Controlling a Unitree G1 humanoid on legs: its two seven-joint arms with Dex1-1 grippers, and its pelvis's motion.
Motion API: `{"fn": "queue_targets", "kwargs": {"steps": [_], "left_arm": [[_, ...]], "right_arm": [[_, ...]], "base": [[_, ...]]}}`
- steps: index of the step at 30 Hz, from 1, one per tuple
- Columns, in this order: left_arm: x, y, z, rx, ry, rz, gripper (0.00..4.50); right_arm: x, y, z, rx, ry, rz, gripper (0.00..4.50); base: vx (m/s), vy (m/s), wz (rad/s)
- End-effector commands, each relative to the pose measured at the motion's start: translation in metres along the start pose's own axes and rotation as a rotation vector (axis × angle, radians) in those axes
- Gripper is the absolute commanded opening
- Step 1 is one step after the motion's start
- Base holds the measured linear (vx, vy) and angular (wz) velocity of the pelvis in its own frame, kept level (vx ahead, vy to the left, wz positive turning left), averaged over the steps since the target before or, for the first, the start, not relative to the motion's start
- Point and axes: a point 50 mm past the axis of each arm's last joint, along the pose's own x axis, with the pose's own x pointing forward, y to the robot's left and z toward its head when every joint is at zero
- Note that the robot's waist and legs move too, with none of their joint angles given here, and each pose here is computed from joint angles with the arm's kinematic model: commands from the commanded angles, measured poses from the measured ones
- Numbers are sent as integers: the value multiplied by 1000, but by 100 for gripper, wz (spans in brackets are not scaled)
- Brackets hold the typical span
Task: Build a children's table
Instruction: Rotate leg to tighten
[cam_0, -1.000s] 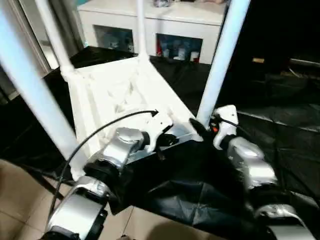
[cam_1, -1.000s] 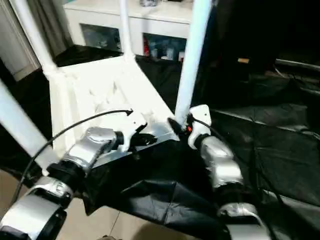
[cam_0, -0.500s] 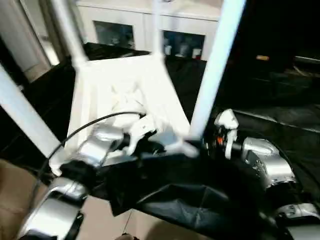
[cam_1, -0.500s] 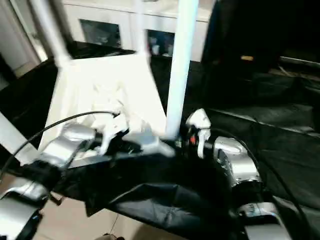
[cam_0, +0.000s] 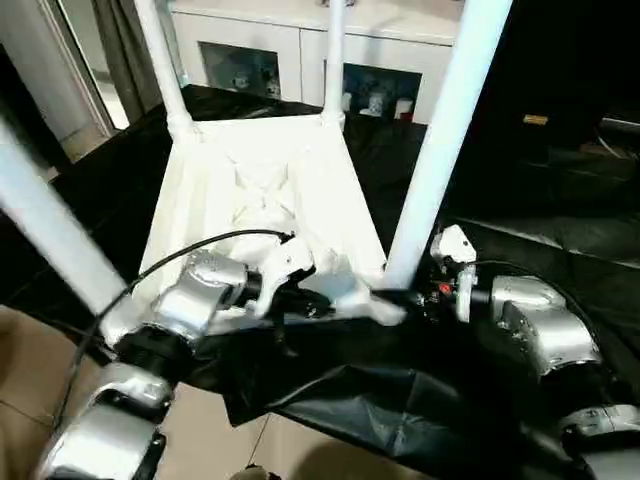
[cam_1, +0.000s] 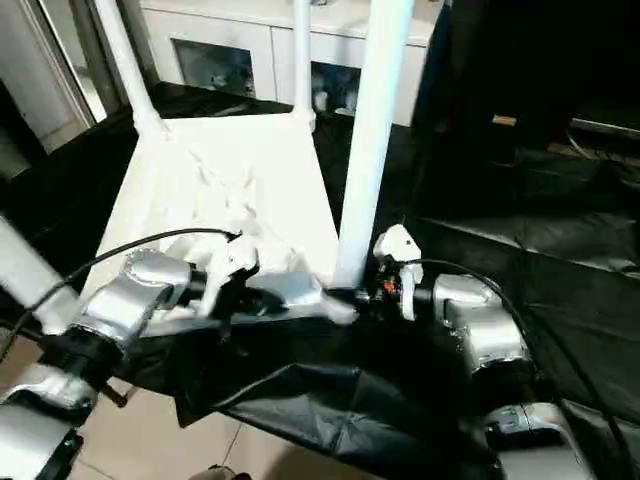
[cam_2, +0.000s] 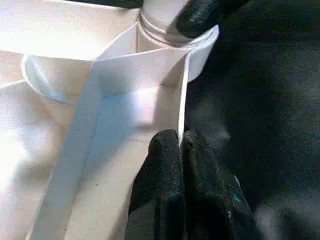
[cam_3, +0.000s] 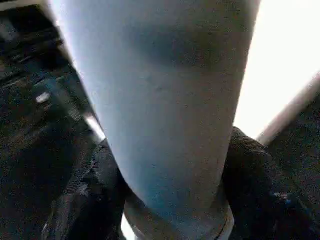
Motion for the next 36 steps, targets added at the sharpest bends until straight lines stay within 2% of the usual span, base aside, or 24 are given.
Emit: {"fn": "queue_targets", "kwargs": {"steps": [1, 4, 8, 9, 10, 11, 14, 16, 17, 19, 20, 21, 26, 27, 29, 32, 36], "left_arm": [[7, 16, 18, -3, -48, 205, 0], [20, 19, 27, -35, -72, 296, 0], [37, 15, 39, -59, -107, 345, 0], [43, 11, 41, -61, -117, 329, 0], [43, 11, 41, -61, -117, 328, 0], [47, 7, 41, -56, -119, 299, 0], [48, 4, 39, -48, -114, 262, 0], [47, 3, 37, -42, -105, 232, 0], [47, 3, 37, -42, -105, 232, 0], [41, 2, 32, -16, -90, 189, 0], [40, 2, 32, -14, -88, 186, 0], [31, 1, 27, 11, -74, 114, 0], [23, -2, 24, 41, -75, 45, 0], [15, -5, 18, 56, -50, -29, 0], [11, -7, 15, 58, -36, -57, 0], [-2, -8, 5, 47, 7, -128, 0], [-10, -9, 1, 33, 26, -155, 0]], "right_arm": [[17, 2, -21, 87, 33, -196, 231], [29, 6, -30, 158, 33, -305, 228], [51, 16, -32, 224, 24, -419, 223], [62, 24, -28, 220, 5, -393, 223], [62, 25, -27, 219, 4, -391, 223], [69, 31, -22, 201, -24, -330, 250], [72, 36, -16, 184, -51, -255, 281], [68, 35, -13, 165, -59, -202, 289], [68, 35, -13, 165, -59, -202, 308], [58, 30, -10, 101, -50, -151, 325], [57, 30, -10, 97, -49, -147, 329], [40, 22, -6, 53, -36, -74, 329], [28, 17, -4, 24, -21, -15, 329], [16, 11, -2, 0, -7, 25, 329], [11, 9, -1, -8, 4, 45, 329], [-6, 5, -3, -23, 74, 138, 329], [-15, 4, -4, -16, 117, 189, 329]], "base": [[0, 0, 0], [-17, 2, -1], [0, 0, 0], [0, 0, 0], [0, 0, 0], [0, 0, 0], [0, 0, 0], [0, 0, 0], [0, 0, 0], [0, 0, 0], [0, 0, 0], [0, 0, 0], [0, 0, 0], [0, 0, 0], [0, 0, 0], [0, 0, 0], [0, 0, 0]]}}
